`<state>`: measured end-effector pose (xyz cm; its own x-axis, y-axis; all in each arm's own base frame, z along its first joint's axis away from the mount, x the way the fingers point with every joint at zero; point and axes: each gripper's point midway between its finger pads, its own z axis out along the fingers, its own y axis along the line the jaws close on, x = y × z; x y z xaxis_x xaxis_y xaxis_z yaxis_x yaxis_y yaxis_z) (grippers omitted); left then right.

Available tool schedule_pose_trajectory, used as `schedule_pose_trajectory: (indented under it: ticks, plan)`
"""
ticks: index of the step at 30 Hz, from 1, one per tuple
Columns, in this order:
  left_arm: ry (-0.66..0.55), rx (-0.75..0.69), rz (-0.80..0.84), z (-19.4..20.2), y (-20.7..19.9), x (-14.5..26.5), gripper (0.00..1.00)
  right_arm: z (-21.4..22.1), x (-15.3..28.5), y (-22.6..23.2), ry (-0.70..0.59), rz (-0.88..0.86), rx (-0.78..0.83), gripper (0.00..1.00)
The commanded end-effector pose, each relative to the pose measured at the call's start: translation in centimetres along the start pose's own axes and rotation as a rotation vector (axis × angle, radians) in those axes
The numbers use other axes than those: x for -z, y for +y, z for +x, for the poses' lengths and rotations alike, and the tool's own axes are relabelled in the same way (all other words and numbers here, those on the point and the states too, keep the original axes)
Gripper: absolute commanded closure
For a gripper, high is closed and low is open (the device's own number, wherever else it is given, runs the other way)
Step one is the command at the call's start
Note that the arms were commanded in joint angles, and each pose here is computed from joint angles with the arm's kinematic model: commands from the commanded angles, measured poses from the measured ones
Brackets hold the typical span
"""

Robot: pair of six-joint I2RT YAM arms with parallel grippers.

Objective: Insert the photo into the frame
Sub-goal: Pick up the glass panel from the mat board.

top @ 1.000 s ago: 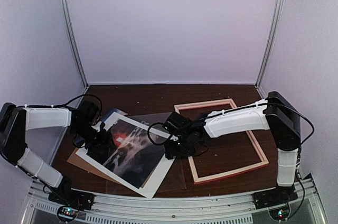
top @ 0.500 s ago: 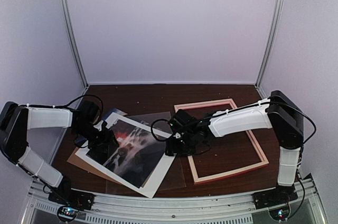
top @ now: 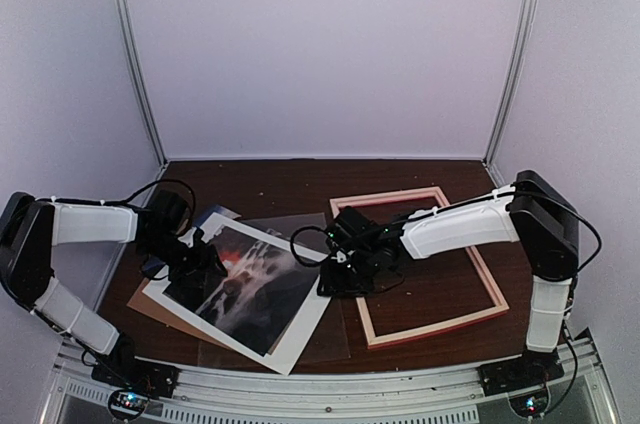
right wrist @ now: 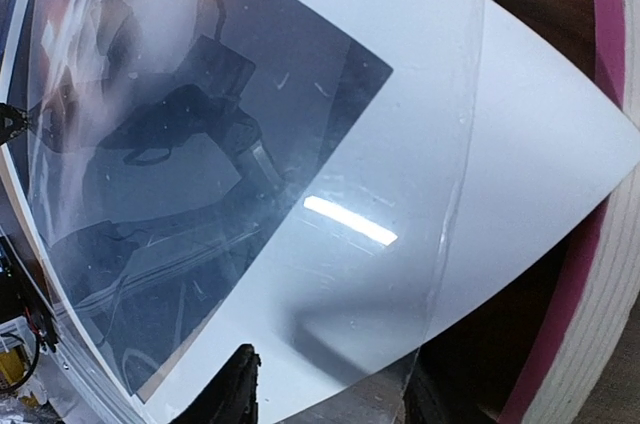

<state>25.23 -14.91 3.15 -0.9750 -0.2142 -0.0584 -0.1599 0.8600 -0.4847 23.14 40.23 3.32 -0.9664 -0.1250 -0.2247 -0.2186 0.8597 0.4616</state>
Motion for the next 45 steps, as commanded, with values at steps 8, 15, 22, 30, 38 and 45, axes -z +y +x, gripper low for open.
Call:
schedule_pose_trajectory:
  ticks: [8, 15, 22, 30, 38, 45]
  plan:
    - [0.035, 0.014, -0.042, 1.3, 1.2, -1.3, 0.26, 0.0, 1.9, 2.4, 0.011, -0.104, 0.000, 0.56]
    - [0.032, 0.020, -0.045, 1.5, 1.5, -1.6, 0.26, 0.0, 2.4, 3.1, 0.006, -0.169, -0.002, 0.60]
    - [0.025, 0.014, -0.046, 1.4, 1.6, -1.8, 0.26, -0.6, 3.1, 4.3, -0.015, -0.264, -0.010, 0.67]
    - [0.027, 0.015, -0.042, 1.4, 1.6, -1.9, 0.26, -1.4, 4.3, 5.7, -0.047, -0.376, -0.008, 0.70]
    - [0.025, 0.012, -0.044, 1.4, 1.6, -1.9, 0.26, -1.7, 4.7, 6.1, -0.053, -0.425, 0.006, 0.71]
    - [0.023, 0.013, -0.044, 1.4, 1.6, -1.9, 0.25, -1.7, 4.3, 4.6, -0.043, -0.338, -0.005, 0.69]
